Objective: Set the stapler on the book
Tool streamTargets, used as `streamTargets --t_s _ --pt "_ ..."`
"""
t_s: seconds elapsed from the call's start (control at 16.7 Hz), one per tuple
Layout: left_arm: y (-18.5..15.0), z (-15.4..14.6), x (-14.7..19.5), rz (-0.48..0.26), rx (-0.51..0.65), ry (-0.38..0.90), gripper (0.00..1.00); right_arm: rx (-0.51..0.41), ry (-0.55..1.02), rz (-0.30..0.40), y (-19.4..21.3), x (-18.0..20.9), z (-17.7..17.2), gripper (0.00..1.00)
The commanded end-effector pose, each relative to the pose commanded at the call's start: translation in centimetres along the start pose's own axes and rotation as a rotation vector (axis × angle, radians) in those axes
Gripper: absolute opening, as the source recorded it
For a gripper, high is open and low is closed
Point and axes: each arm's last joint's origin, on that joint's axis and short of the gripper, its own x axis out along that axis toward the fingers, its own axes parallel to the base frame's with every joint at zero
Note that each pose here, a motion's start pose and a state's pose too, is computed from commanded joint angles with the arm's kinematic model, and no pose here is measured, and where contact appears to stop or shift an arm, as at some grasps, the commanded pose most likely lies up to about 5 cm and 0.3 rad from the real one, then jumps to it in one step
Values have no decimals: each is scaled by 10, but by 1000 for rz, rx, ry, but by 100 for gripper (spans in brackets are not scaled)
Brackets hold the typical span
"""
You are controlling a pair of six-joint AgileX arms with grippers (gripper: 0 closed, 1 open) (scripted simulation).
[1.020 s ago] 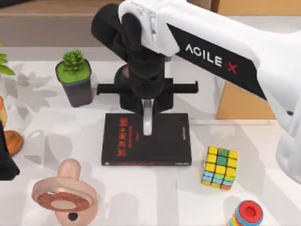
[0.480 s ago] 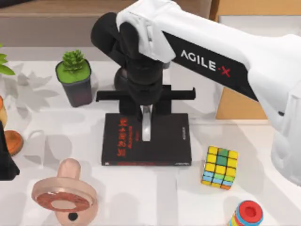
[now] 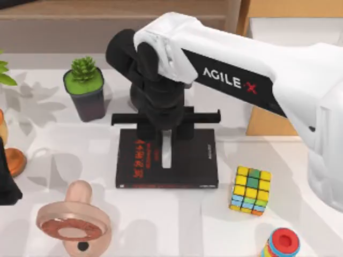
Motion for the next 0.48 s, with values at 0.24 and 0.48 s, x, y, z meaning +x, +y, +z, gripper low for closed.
streamTargets --t_s 0.24,0.48 --pt "0 0 0 0 0 0 100 0 0 0 0 0 0 30" --pt "0 0 0 0 0 0 100 0 0 0 0 0 0 60"
